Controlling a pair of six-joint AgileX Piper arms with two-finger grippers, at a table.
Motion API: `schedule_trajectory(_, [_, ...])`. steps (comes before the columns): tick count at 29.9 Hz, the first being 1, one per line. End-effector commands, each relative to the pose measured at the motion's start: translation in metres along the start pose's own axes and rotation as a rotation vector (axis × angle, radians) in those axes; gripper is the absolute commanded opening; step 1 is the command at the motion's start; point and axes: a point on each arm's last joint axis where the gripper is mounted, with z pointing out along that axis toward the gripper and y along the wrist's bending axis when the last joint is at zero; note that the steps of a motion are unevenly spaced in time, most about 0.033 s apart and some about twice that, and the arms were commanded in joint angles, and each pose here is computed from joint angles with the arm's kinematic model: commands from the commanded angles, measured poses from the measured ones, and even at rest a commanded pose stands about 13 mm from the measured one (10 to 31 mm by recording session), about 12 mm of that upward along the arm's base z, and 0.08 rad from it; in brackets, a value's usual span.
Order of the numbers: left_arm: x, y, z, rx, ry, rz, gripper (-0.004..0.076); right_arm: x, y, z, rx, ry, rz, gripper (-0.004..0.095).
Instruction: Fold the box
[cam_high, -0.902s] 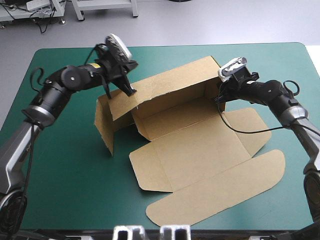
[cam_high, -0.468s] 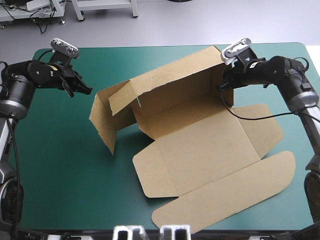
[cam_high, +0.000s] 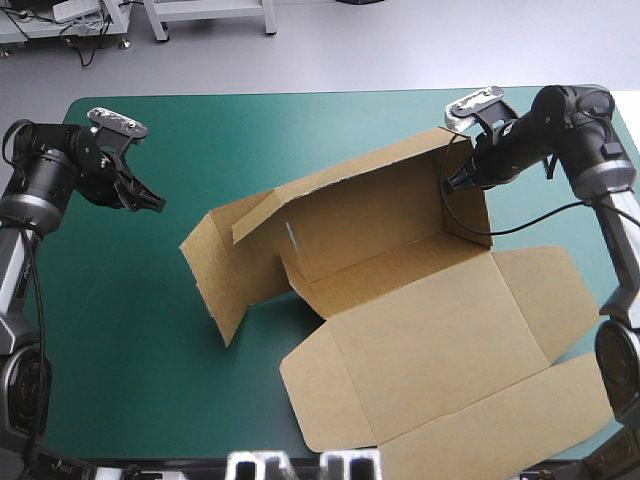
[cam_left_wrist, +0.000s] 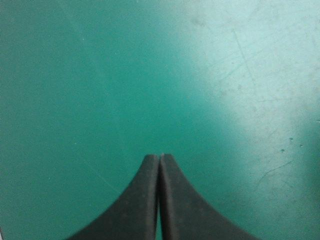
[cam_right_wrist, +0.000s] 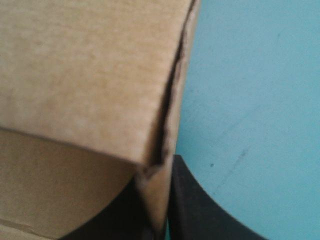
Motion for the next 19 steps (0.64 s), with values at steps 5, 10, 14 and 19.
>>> schedule_trajectory(5, [-0.011, -0.001, -0.024, -0.013, -0.127, -0.013, -0.0009, -0.027, -0.015, 0.020, -0.020, -0.003, 0.072, -0.0018])
schedule_trajectory(10, [-0.011, -0.002, -0.024, -0.011, -0.128, -0.014, -0.0009, -0.045, -0.026, 0.045, -0.033, -0.014, 0.084, -0.0018])
schedule_trajectory(14, [-0.011, -0.002, -0.024, -0.001, -0.130, -0.019, -0.0009, -0.052, -0.031, 0.065, -0.059, -0.011, 0.086, -0.0018])
schedule_trajectory(19, [-0.011, -0.003, -0.024, 0.009, -0.134, -0.025, -0.0009, -0.054, -0.037, 0.091, -0.075, 0.022, 0.095, 0.0024])
